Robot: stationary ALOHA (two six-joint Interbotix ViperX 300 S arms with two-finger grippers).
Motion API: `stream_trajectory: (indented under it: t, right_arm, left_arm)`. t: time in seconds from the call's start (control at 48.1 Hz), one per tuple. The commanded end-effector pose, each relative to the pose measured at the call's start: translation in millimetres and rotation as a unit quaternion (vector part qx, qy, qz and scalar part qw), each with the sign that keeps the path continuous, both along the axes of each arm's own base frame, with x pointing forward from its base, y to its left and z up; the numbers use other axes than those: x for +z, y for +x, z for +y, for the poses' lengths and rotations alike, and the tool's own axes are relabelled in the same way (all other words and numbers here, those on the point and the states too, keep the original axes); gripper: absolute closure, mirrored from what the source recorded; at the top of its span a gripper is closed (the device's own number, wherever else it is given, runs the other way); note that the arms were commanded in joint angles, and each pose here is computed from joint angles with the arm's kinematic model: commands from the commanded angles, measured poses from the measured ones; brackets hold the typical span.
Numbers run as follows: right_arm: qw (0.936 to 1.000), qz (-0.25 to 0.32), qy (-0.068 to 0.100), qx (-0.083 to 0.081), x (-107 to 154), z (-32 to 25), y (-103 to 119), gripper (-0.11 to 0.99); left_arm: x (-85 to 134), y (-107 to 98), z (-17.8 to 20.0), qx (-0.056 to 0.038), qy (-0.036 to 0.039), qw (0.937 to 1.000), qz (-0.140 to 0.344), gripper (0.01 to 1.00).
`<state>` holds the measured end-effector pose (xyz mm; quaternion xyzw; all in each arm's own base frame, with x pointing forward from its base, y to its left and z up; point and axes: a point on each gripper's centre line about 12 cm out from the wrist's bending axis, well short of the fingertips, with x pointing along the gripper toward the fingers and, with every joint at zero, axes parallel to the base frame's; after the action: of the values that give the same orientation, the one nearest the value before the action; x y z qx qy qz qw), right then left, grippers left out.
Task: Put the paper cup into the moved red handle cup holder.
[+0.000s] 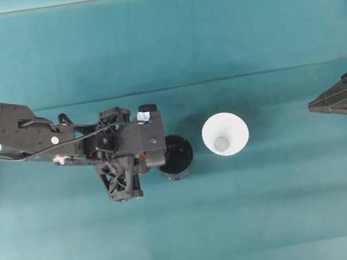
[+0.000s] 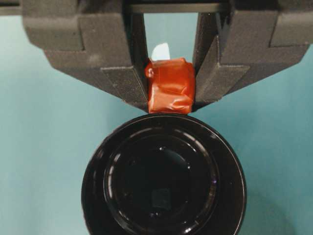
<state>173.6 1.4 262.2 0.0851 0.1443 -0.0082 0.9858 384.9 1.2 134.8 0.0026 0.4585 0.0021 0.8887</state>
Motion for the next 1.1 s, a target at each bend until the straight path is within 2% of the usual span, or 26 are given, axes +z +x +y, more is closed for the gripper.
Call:
stream_trajectory:
  t: [0.0, 0.249, 0.27, 0.416, 0.478, 0.499, 0.623, 0.852, 1.08]
  right_arm:
    - [1.0, -0.003, 0.005, -0.002, 3, -0.2, 2, 0.98]
    - [1.0, -0.002, 0.005, -0.002, 3, -0.2, 2, 0.98]
    - [1.0, -0.002, 0.005, -0.002, 3, -0.2, 2, 0.98]
    - [1.0, -0.002, 0.006, -0.002, 3, -0.2, 2, 0.98]
    - [1.0, -0.002, 0.006, -0.002, 3, -0.2, 2, 0.98]
    - [1.0, -0.002, 0.006, -0.002, 3, -0.2, 2, 0.98]
    - [1.0, -0.002, 0.005, -0.002, 3, -0.2, 2, 0.98]
    - [1.0, -0.002, 0.005, -0.002, 3, -0.2, 2, 0.98]
    - [1.0, -0.002, 0.005, -0.002, 3, -0.2, 2, 0.98]
  left_arm:
    - [6, 4, 0.0, -0.0005, 0.0006, 0.9999, -0.012, 0.724]
    - [7, 4, 0.0, 0.0001, 0.0001, 0.9999, -0.013, 0.715]
    - [6, 4, 0.0, 0.0001, 0.0001, 0.9999, -0.013, 0.691]
    - [7, 5, 0.0, -0.0018, 0.0015, 0.9998, -0.02, 0.251]
    - [8, 5, 0.0, -0.0019, 0.0014, 0.9998, -0.021, 0.108]
    - [8, 5, 0.0, -0.0019, 0.0014, 0.9998, -0.022, 0.089]
    - [8, 5, 0.0, -0.0025, 0.0018, 0.9997, -0.023, 0.159]
    - [10, 5, 0.0, -0.003, 0.0025, 0.9997, -0.025, 0.146]
    - [46, -1, 0.1, -0.0052, 0.0047, 0.9979, -0.065, 0.144]
